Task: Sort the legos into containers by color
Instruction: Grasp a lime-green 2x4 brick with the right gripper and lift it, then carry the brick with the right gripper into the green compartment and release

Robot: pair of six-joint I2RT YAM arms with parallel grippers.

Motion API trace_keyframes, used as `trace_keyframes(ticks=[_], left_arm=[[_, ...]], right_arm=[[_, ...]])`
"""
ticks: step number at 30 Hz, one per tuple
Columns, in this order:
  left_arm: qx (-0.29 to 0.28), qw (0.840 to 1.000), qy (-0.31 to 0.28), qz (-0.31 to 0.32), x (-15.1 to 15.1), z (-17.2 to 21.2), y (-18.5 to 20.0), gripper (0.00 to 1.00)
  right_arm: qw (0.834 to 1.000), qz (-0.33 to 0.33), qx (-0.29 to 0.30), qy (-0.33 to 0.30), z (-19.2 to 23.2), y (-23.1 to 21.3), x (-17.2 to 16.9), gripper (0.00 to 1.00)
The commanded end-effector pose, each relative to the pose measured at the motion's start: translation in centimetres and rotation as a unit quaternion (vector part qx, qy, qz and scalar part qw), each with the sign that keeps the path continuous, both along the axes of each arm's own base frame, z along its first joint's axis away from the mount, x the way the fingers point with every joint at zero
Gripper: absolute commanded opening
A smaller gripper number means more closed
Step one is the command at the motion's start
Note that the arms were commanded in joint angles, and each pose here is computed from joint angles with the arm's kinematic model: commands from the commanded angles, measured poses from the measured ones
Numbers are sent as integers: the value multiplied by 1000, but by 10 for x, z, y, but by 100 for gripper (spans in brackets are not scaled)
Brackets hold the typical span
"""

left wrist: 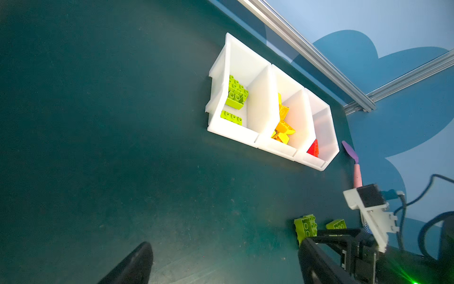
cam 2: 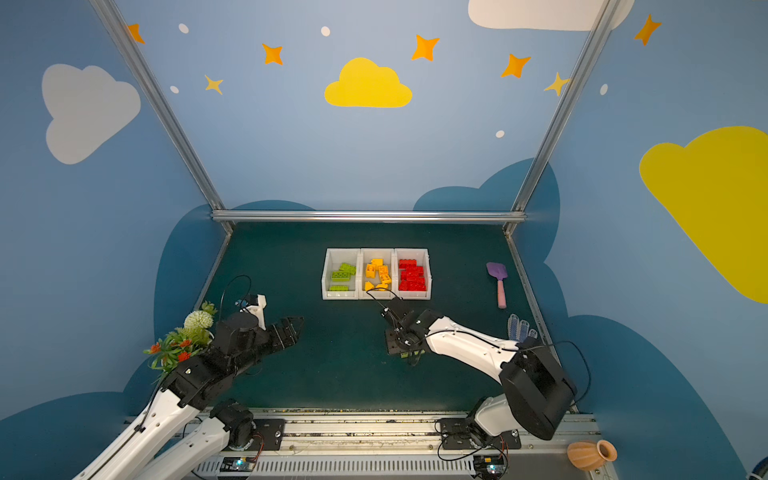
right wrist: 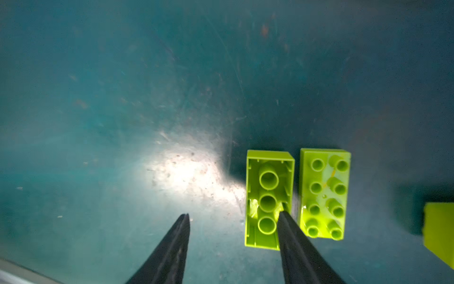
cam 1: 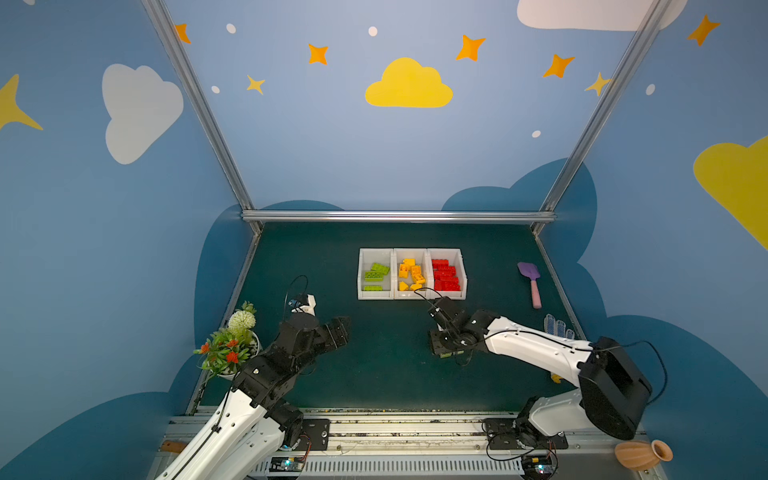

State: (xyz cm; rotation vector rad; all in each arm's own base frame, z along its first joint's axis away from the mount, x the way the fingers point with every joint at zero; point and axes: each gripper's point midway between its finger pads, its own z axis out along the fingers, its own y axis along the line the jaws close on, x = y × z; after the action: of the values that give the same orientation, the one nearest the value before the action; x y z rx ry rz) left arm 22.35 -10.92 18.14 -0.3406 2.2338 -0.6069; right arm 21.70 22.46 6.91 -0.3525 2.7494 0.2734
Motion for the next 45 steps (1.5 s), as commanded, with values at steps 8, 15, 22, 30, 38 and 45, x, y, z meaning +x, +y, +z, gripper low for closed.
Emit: trace_keyframes(ticks=[8,15,22,30,38,45], left_arm=[[4,1000,1,3,1,-3,1,92],[4,1000,4,4,-2,-4,2,92],[6,1000,4,4,-2,-5,2,92],[-17,1000,-5,-9,-11,12,0,92],[-35,999,-34,2,-24,33,11,92],[-28,999,-21,1,-27,21,13,92]], right_arm=[[998,-15,-54,7,-15,-14,11,58],[998,-11,-59,22,-32,-8,12,55],[998,-3,-64,14,-28,-6,15,43],[999,14,-42,-3,2,9,21,32],[998,57,10,-40,63,51,46,30],[992,95,40,-69,100,107,96,30]])
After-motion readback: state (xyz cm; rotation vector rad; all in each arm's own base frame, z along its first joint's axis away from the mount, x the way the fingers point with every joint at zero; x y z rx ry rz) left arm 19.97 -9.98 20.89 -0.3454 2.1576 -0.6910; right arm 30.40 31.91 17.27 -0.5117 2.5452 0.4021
